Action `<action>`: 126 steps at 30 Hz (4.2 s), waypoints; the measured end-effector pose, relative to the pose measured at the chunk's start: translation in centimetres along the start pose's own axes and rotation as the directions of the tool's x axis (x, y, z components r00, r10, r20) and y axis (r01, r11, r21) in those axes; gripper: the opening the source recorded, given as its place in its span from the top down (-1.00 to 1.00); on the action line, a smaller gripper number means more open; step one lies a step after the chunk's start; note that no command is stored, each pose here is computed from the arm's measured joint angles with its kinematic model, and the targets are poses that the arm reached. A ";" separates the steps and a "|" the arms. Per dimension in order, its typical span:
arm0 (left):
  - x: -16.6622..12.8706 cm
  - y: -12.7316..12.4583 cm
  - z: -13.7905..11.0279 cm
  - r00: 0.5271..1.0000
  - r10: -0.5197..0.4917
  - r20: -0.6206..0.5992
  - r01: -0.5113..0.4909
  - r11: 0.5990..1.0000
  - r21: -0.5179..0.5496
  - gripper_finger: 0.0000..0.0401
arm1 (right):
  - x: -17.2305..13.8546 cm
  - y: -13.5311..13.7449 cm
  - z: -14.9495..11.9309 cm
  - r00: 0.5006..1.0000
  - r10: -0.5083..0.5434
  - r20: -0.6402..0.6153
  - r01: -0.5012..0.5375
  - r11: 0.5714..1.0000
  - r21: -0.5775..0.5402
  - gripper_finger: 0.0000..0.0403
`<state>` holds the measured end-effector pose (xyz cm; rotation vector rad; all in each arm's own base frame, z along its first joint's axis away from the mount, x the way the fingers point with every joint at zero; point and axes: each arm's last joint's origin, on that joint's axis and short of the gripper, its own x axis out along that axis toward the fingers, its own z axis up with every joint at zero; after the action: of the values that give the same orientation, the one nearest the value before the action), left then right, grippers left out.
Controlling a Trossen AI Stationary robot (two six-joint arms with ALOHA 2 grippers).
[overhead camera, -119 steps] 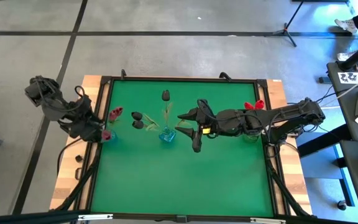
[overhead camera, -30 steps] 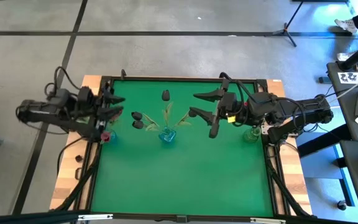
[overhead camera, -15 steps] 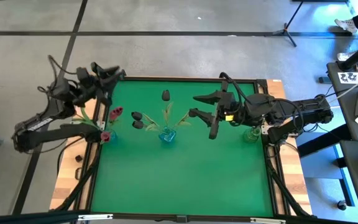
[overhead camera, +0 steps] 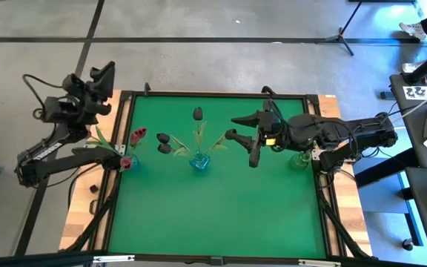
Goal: Sort flowers into vase by color
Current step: Return to Home Position
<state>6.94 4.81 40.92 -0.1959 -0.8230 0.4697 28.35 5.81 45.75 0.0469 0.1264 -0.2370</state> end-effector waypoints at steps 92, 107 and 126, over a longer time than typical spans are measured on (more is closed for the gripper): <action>-11.4 2.7 -4.1 0.793 0.405 -0.455 -0.387 0.912 0.136 0.25 | -0.3 0.5 -0.5 0.999 0.012 -0.046 -0.008 0.995 0.104 -0.04; -9.9 2.8 -1.1 0.856 0.388 -0.341 -0.356 0.922 0.155 0.25 | -0.3 0.5 -0.5 0.999 0.013 -0.046 -0.008 0.995 0.104 -0.04; -11.1 3.2 -3.1 0.674 0.665 -0.320 -0.461 0.718 0.522 0.25 | -0.3 0.5 -0.5 0.999 0.014 -0.047 -0.009 0.995 0.102 -0.04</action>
<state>1.69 2.41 30.47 -0.1807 -0.1156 1.1379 28.15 6.35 45.25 0.1547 0.1618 -0.2308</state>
